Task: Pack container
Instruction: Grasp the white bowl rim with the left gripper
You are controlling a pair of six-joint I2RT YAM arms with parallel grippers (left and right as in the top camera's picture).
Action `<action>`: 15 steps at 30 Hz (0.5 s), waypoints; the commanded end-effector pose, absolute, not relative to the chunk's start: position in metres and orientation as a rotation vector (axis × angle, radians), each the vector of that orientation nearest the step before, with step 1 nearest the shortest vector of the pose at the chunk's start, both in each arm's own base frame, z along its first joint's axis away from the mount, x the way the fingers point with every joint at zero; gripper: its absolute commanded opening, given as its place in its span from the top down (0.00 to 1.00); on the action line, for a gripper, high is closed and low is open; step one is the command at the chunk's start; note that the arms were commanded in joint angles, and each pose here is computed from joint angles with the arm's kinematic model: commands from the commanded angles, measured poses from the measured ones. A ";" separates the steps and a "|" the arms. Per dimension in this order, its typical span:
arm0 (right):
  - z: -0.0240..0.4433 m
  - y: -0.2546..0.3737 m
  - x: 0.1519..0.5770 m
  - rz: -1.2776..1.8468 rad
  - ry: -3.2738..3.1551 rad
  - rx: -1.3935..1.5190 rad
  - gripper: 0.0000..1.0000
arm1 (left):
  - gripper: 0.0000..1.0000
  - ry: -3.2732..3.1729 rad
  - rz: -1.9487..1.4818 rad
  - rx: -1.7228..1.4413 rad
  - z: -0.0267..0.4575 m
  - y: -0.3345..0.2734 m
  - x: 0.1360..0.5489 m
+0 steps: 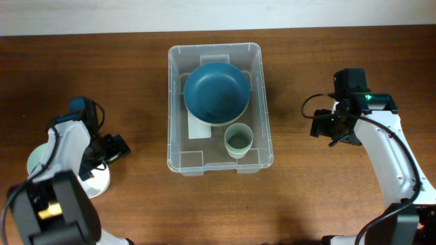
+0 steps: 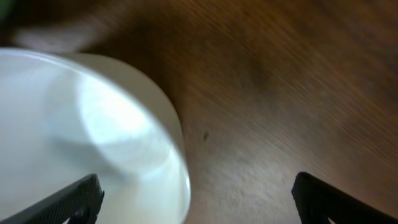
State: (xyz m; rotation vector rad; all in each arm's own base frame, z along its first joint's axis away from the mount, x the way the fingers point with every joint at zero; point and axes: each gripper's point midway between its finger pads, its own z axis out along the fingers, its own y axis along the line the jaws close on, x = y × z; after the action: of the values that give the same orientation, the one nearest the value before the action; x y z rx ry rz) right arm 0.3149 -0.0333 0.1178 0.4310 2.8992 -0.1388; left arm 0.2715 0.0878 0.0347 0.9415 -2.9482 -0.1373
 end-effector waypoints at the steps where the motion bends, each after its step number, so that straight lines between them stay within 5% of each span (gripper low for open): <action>1: 0.122 -0.034 0.319 -0.135 2.889 0.433 0.21 | 0.02 -2.904 -0.082 0.914 0.015 0.084 0.271; 5: 0.122 -0.034 0.319 -0.136 2.890 0.433 0.21 | 0.22 -2.908 -0.082 0.915 0.005 0.085 0.276; 10: 0.121 -0.034 0.317 -0.138 2.896 0.433 0.21 | 0.77 -2.930 -0.077 0.924 0.004 0.087 0.282; 15: 0.121 -0.035 0.317 -0.143 2.895 0.434 0.21 | 0.99 -2.945 -0.074 0.929 0.007 0.088 0.288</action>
State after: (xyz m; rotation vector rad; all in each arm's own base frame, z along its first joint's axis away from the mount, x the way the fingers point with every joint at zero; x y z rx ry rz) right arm 0.3124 -0.0332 0.1172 0.4261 2.9107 -0.1414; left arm 0.2829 0.0875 0.0072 0.9228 -2.9386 -0.0933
